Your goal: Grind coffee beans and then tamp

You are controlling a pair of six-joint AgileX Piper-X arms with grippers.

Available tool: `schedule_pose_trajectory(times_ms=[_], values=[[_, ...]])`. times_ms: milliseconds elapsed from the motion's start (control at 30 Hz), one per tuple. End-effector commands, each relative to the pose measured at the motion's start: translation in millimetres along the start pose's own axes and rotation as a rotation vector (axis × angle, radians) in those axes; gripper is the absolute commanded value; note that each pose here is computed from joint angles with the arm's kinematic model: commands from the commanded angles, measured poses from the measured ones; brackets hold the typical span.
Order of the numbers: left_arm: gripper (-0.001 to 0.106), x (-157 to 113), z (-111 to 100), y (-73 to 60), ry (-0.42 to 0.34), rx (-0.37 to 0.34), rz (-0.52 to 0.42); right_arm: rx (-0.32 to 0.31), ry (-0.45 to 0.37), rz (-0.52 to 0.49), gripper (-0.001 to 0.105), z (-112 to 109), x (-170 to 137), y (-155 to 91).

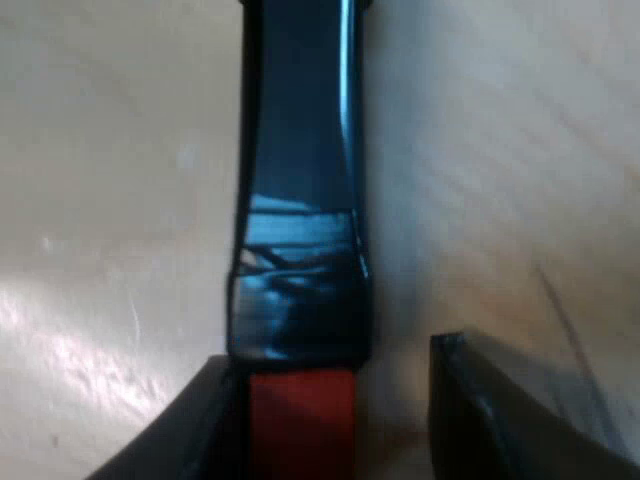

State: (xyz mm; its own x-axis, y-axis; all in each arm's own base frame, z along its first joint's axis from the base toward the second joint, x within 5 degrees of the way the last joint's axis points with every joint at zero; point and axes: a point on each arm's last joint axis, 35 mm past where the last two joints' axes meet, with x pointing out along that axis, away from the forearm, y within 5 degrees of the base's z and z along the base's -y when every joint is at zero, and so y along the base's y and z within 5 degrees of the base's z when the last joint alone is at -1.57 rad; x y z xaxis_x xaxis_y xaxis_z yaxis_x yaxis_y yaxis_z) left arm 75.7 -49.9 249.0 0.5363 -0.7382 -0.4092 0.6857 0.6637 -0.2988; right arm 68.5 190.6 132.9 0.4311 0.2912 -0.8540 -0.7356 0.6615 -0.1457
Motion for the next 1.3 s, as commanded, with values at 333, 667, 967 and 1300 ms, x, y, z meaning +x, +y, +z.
schedule_pose_trajectory(times_ms=[333, 667, 967, 1300], values=[[0.069, -1, 1, -0.8, -0.007, 0.012, 0.004, -0.041, 0.163, -0.029, 0.060, 16, -21, -2], [0.069, -1, 1, -0.8, -0.007, 0.012, 0.004, -0.072, 0.170, -0.029, 0.070, 41, -42, -2], [0.069, -1, 1, -0.8, -0.007, 0.012, 0.004, -0.031, 0.005, -0.020, 0.070, 61, -77, -9], [0.069, -1, 1, -0.8, -0.007, 0.012, 0.004, -0.046, -0.172, -0.004, 0.070, 66, -116, -23]])
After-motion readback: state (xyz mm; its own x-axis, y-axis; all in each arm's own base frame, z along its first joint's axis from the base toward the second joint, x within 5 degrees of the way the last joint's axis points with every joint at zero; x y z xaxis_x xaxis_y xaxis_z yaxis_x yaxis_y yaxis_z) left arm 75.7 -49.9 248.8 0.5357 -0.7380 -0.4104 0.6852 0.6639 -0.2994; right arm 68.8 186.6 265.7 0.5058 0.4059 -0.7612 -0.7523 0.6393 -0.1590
